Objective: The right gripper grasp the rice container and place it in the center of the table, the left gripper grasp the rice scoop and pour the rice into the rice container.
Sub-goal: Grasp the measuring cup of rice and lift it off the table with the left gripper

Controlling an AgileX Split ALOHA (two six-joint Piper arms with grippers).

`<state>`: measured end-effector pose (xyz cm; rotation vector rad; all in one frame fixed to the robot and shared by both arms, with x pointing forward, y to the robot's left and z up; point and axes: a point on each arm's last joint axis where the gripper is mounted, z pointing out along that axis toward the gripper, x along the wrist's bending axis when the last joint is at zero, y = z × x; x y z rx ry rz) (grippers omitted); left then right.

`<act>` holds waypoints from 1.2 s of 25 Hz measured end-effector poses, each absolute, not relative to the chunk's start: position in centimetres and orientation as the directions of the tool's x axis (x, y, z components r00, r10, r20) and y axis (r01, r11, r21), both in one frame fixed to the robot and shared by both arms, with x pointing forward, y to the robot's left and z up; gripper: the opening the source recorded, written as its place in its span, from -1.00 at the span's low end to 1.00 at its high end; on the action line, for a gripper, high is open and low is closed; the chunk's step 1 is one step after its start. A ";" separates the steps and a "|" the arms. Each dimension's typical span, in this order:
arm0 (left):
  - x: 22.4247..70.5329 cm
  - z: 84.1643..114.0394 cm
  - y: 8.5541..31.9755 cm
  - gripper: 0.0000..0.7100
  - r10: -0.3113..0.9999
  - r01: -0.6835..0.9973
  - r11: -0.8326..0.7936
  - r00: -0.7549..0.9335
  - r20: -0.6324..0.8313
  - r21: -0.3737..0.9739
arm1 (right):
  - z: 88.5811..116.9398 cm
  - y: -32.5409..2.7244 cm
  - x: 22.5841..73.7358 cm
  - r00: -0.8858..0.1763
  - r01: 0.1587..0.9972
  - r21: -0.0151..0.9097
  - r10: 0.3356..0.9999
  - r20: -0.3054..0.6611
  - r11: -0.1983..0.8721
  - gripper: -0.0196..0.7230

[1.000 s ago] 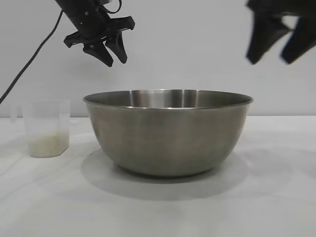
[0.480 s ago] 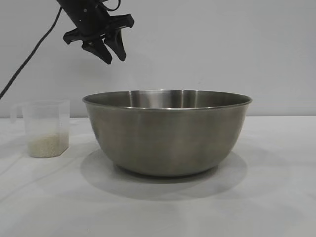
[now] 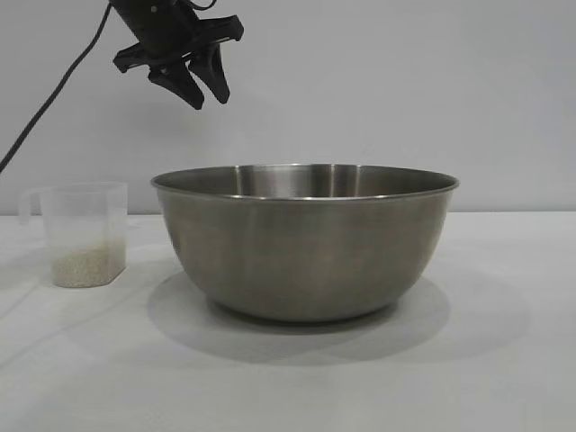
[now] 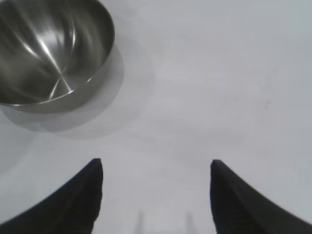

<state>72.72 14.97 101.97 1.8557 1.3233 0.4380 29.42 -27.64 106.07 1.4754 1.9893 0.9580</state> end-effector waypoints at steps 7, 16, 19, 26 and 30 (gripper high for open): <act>72.6 102.0 15.0 -0.23 0.904 0.633 -0.142 0.397 -0.161 0.761 | 105.3 -28.0 27.4 -0.292 0.674 0.710 0.956 0.005 0.202 0.23; 72.6 102.1 15.0 -0.23 0.904 0.633 -0.156 0.402 -0.149 0.758 | 105.3 -29.5 24.5 -0.065 0.612 0.789 0.998 -0.016 0.052 0.09; 72.6 102.1 15.0 -0.23 0.903 0.633 -0.156 0.402 -0.149 0.758 | 105.3 -29.6 23.3 -0.053 0.556 0.830 0.998 -0.015 0.042 0.09; 72.5 102.0 15.1 -0.23 0.904 0.631 -0.174 0.407 -0.132 0.756 | 104.3 -29.6 22.9 -0.047 0.525 0.851 0.999 -0.012 0.035 0.09; 72.5 102.2 15.1 -0.23 0.904 0.627 -0.178 0.409 -0.126 0.759 | 104.3 -29.6 22.9 -0.046 0.523 0.851 0.999 -0.012 0.035 0.09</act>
